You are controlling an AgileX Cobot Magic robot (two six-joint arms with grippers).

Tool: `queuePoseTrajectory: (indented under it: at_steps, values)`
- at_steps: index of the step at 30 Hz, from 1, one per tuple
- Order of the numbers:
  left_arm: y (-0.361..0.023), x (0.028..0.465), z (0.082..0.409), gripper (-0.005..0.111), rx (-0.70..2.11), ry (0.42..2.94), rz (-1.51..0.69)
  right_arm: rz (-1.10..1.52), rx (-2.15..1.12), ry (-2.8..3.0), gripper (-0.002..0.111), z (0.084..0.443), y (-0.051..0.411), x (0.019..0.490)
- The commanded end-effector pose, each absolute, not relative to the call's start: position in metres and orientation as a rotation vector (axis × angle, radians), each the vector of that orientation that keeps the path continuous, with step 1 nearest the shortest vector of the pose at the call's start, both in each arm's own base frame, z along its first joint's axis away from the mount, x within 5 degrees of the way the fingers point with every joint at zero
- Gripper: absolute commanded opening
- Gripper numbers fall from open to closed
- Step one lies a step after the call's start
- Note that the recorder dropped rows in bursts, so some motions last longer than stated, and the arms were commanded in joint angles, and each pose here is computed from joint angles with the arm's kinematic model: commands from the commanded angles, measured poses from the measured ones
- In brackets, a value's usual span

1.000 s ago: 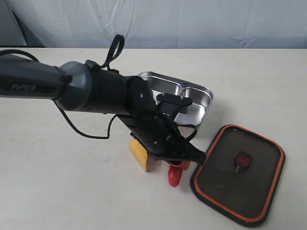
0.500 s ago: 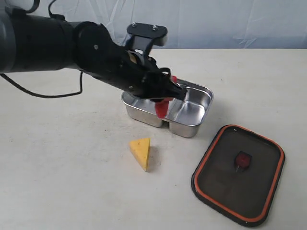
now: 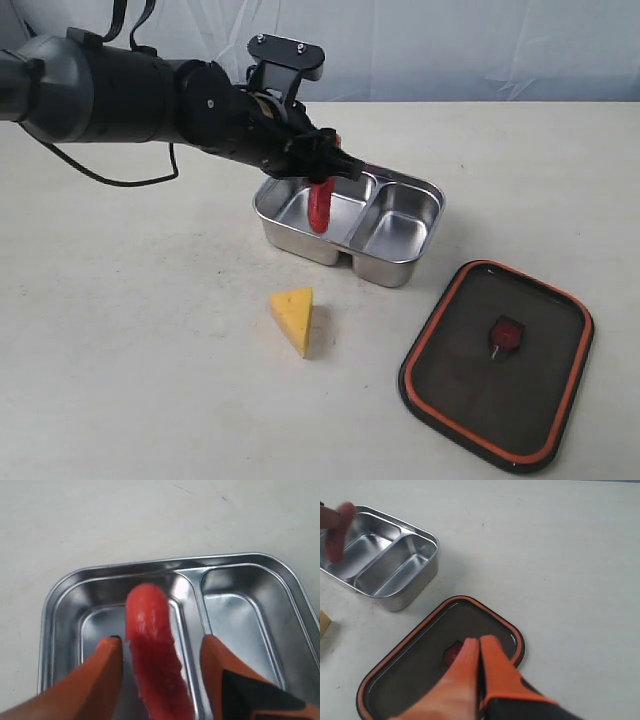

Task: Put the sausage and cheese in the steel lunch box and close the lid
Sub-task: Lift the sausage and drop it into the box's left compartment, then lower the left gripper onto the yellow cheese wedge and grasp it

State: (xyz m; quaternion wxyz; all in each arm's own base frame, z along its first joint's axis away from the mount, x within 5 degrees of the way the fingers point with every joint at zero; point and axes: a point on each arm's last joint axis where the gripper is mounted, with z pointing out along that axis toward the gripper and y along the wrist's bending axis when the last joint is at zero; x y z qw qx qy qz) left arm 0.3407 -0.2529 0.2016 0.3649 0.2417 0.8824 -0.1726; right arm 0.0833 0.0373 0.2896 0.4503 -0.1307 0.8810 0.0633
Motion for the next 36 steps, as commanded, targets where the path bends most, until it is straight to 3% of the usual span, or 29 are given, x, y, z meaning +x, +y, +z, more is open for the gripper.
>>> queuePoseTrajectory:
  at_steps: [1,7,13,22,27,36]
  values:
    - [-0.252,0.343,0.206,0.057,0.604,2.258,-0.451,0.141,-0.337,2.17,0.0,0.285,0.037,0.083]
    - [-0.243,0.324,0.215,0.057,0.778,2.39,-0.395,0.143,-0.339,2.177,0.0,0.278,0.037,0.084]
    - [-0.225,0.291,0.216,0.057,0.893,2.737,-0.345,0.146,-0.333,2.178,0.0,0.278,0.037,0.084]
    - [-0.222,0.283,0.188,0.057,0.771,2.974,-0.31,0.151,-0.331,2.182,0.0,0.278,0.038,0.083]
    - [-0.227,0.284,0.17,0.057,0.756,3.032,-0.353,0.153,-0.331,2.184,0.0,0.278,0.038,0.083]
    - [-0.239,0.276,0.17,0.058,0.802,3.005,-0.377,0.156,-0.329,2.187,0.0,0.278,0.038,0.083]
